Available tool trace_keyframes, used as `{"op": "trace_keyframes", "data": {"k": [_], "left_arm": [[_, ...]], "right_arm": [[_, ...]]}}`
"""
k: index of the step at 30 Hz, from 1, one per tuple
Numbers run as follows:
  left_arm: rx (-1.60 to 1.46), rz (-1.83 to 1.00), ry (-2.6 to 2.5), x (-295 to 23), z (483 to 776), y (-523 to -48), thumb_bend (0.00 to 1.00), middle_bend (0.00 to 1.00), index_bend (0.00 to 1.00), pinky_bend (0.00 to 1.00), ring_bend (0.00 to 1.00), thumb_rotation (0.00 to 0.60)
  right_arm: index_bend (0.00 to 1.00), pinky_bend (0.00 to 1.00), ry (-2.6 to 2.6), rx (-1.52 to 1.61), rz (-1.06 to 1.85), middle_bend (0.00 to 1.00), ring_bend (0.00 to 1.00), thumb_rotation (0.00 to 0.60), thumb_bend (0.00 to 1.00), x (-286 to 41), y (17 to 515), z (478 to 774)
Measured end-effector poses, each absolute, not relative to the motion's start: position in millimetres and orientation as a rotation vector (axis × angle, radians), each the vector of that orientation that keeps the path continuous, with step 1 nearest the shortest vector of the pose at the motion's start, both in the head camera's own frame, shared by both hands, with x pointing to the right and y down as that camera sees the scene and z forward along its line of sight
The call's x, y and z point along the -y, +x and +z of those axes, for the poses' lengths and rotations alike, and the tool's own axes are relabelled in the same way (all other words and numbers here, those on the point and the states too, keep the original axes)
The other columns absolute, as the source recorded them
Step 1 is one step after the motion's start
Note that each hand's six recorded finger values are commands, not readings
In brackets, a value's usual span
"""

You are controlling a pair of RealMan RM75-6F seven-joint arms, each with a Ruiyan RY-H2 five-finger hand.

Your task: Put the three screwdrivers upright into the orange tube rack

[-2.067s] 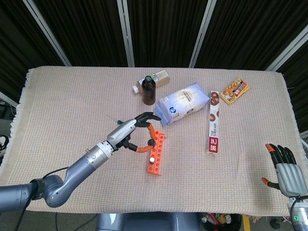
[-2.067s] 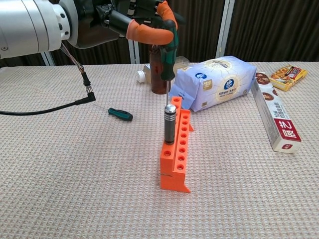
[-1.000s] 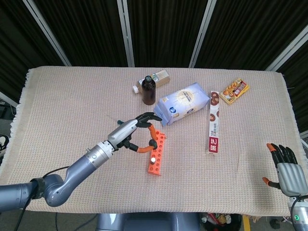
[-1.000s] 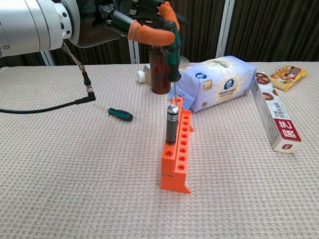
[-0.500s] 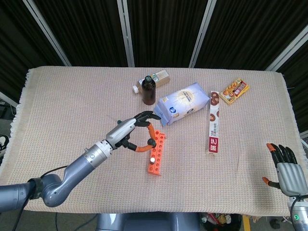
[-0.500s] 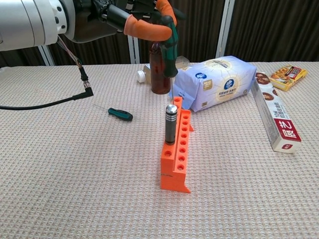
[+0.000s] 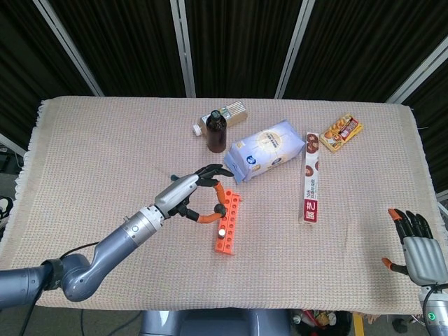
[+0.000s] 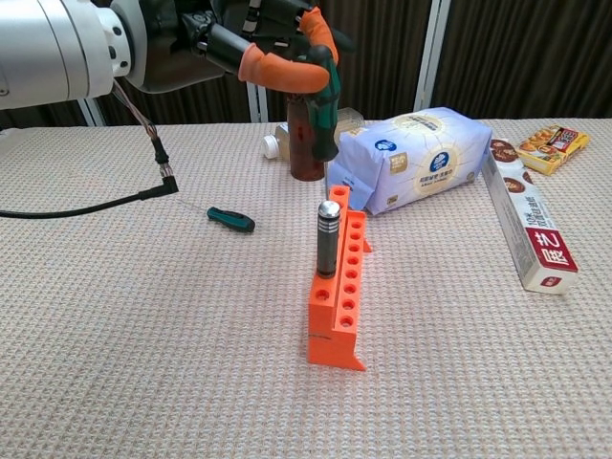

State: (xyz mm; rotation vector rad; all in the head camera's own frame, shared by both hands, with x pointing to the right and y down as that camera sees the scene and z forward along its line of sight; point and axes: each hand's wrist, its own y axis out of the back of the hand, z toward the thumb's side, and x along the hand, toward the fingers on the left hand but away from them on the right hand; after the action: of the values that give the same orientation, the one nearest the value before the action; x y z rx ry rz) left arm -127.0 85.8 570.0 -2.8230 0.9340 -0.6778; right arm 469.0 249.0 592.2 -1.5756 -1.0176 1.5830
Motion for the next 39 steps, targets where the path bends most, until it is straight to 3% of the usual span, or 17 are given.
{"op": "trace_keyframes", "data": {"k": [39], "left_arm": [[-1.043, -0.86, -2.866, -106.6, 641.4, -130.3, 0.49, 0.11, 0.8, 0.0, 0.0, 0.6]], "right_arm": [[0.04, 0.06, -1.569, 1.02, 1.6, 0.07, 0.0, 0.6, 0.0, -249.0, 471.7, 593.9]]}}
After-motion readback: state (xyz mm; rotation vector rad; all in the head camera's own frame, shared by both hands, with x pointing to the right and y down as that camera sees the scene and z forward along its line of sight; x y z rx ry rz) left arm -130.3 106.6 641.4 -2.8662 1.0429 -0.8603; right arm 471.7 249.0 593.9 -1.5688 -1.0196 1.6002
